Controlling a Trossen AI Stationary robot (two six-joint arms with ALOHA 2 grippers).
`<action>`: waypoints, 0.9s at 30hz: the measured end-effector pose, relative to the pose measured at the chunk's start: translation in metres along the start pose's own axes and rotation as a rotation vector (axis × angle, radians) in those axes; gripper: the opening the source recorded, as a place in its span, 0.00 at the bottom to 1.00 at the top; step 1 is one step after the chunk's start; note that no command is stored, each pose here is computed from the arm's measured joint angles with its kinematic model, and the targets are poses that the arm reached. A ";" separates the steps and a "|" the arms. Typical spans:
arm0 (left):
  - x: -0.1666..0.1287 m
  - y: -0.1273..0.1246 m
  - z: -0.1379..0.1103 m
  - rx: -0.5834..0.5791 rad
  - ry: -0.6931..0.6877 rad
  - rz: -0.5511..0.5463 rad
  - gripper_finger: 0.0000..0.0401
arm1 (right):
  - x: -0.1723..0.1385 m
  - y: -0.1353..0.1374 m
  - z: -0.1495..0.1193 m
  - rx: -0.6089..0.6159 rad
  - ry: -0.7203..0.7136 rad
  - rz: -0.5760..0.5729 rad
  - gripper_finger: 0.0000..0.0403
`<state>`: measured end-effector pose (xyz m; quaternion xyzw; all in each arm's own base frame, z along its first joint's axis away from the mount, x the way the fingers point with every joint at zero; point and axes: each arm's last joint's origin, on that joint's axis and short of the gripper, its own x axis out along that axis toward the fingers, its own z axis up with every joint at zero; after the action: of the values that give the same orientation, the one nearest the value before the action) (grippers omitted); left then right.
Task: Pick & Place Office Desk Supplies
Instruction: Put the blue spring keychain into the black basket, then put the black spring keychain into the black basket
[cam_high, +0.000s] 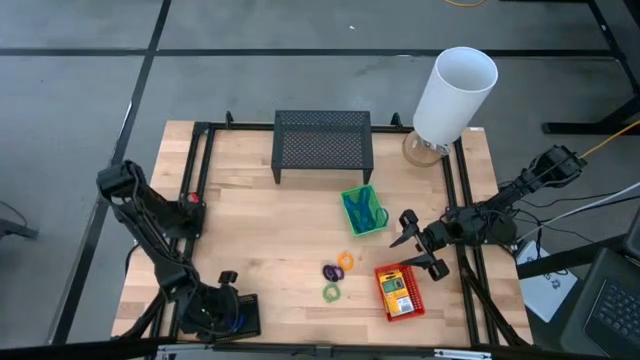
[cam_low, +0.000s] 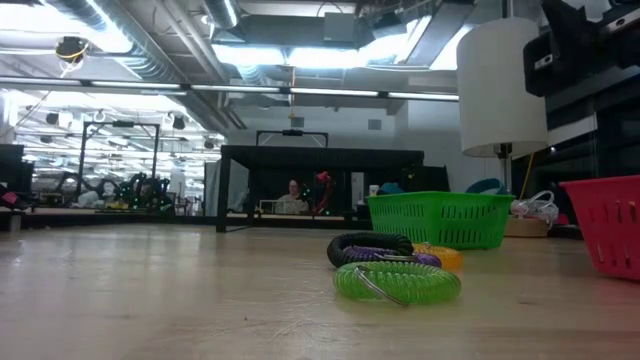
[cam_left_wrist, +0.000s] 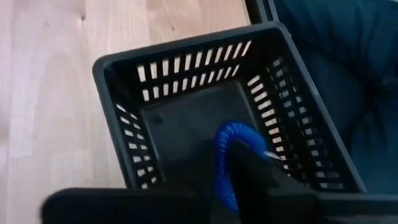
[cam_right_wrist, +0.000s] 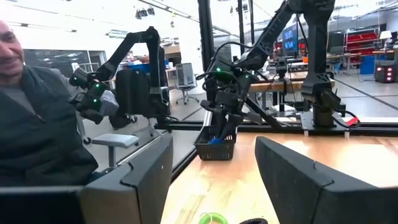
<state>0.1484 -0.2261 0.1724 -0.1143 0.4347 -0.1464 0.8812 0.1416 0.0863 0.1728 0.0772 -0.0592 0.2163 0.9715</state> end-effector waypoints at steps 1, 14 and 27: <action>0.000 0.000 0.000 0.000 -0.001 -0.002 0.15 | 0.000 0.000 0.000 0.000 0.000 0.000 0.57; -0.040 0.012 0.036 0.132 -0.232 0.013 0.47 | 0.000 0.000 0.003 -0.011 -0.028 0.004 0.57; -0.015 0.115 0.117 0.256 -0.292 0.092 0.47 | 0.001 -0.006 0.004 -0.013 -0.037 -0.031 0.57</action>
<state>0.2511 -0.1053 0.2156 -0.0016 0.2849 -0.1419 0.9480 0.1444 0.0805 0.1760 0.0759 -0.0775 0.1994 0.9739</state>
